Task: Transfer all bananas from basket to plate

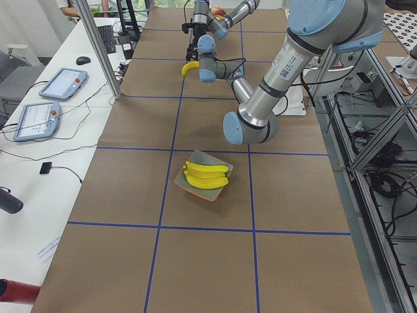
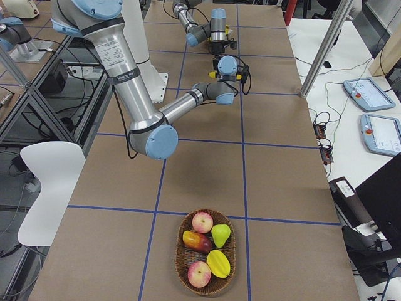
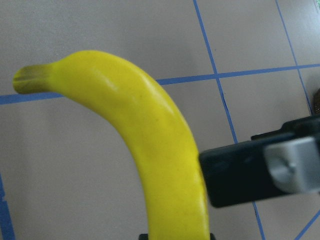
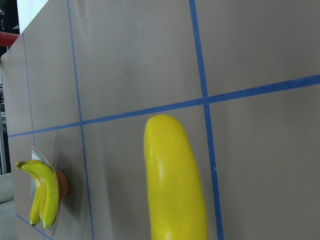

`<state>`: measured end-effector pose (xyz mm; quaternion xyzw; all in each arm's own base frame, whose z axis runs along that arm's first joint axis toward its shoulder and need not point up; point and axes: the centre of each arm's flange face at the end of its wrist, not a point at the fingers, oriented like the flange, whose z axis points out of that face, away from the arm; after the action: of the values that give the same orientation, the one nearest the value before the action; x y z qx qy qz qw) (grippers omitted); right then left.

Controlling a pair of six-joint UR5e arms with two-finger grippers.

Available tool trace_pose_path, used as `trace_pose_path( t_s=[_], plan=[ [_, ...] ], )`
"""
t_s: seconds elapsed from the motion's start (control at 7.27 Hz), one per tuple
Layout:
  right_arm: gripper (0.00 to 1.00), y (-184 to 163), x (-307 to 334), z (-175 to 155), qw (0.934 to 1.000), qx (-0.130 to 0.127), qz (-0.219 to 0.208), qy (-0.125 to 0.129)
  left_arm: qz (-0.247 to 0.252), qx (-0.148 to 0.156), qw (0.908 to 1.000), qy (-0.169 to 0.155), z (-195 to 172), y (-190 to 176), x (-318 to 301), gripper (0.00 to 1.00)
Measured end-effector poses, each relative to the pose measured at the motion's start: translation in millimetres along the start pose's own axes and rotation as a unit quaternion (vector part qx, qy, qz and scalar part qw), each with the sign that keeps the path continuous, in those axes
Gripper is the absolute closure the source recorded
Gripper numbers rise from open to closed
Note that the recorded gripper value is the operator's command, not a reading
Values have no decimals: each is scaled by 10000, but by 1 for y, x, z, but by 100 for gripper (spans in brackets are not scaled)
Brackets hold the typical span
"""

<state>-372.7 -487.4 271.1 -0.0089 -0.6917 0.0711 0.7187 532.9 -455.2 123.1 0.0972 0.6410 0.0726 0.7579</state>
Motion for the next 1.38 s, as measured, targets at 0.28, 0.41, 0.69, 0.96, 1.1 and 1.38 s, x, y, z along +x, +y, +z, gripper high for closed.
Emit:
trace_pose_path(
  t_s=[0.28, 0.41, 0.69, 0.96, 1.1, 1.38],
  plan=[
    [0, -6, 23, -12, 9995, 297, 90, 96, -385, -417, 9967, -574, -55, -8, -60, 100],
    [0, -8, 30, -13, 9990, 401, 125, 135, -255, -552, 9939, -915, -79, -2, -90, 100],
    [0, -11, 43, -12, 9983, 499, 193, 219, 171, -944, 9749, -2009, -122, 16, -116, 100],
    [0, -15, 55, -10, 9975, 571, 261, 311, 543, -1339, 9309, -3355, -148, 41, -131, 100],
    [0, -15, 59, -8, 9970, 633, 280, 343, 732, -1477, 9079, -3853, -151, 52, -142, 100],
    [0, -13, 62, -4, 9967, 674, 283, 359, 932, -1850, 8589, -4685, -137, 84, -175, 100]
  ],
)
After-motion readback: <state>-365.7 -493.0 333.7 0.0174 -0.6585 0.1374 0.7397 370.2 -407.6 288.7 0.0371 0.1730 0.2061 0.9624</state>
